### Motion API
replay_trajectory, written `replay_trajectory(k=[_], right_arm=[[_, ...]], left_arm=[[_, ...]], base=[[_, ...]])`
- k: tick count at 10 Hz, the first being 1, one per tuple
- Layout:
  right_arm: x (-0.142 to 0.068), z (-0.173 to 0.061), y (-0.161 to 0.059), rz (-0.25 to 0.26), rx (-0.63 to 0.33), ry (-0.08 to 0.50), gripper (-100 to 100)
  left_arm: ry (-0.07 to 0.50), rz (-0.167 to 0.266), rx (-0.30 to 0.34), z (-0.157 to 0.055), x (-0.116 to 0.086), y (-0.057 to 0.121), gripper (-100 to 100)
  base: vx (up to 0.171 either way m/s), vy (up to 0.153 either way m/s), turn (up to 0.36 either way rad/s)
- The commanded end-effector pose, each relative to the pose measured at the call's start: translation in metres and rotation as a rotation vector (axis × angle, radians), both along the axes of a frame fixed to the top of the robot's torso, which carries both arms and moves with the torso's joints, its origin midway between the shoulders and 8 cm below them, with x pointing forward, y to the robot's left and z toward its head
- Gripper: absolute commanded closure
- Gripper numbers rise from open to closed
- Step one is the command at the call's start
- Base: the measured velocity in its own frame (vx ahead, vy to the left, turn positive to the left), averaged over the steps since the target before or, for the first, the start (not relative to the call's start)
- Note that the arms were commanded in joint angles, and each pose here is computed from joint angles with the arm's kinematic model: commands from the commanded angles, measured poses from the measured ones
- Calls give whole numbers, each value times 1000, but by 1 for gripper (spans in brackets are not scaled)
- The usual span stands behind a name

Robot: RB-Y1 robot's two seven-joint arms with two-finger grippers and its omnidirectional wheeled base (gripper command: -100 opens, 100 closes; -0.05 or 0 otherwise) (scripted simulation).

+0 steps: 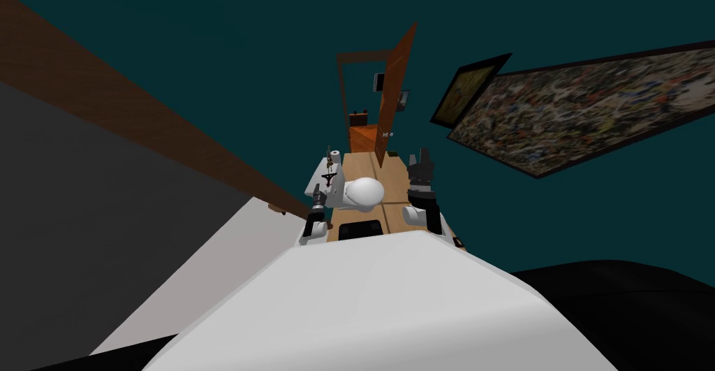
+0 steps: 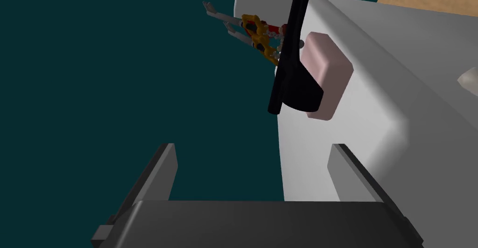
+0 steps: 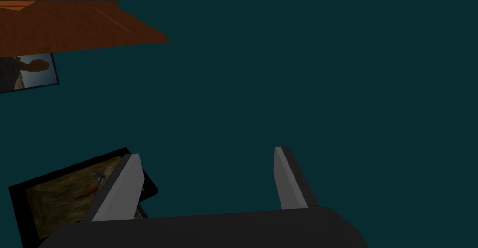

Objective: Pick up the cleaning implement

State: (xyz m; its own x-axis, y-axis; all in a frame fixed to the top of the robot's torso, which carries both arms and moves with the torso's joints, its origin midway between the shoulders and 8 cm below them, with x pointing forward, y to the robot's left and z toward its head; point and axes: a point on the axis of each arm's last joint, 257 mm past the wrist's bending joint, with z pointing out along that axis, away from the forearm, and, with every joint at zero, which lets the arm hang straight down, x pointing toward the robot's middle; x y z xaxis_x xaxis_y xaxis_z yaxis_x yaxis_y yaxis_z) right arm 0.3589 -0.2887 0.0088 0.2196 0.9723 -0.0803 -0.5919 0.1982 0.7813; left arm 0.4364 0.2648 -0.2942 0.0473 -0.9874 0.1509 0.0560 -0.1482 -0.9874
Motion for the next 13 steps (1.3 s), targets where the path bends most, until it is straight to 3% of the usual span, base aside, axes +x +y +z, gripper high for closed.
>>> replay_trajectory(k=[1,4,6,7,8,10,11,13], right_arm=[[0,0,0,0,0,0,0],[0,0,0,0,0,0,0],[0,0,0,0,0,0,0],[0,0,0,0,0,0,0],[0,0,0,0,0,0,0],[0,0,0,0,0,0,0],[0,0,0,0,0,0,0],[0,0,0,0,0,0,0]], left_arm=[[14,10,-55,-9,3,-9,-100],[26,30,-156,-18,8,-31,-100],[23,32,-158,-15,9,-32,-100],[24,32,-160,-16,9,-33,0],[10,33,-160,-5,12,-31,-100],[8,33,-160,-5,11,-31,-100],[8,33,-160,-5,11,-31,100],[11,33,-160,-6,11,-31,100]], base=[[57,1,-12],[40,4,-3],[12,-2,-9],[0,0,0],[40,-1,10],[46,11,5],[0,0,0],[0,0,0]])
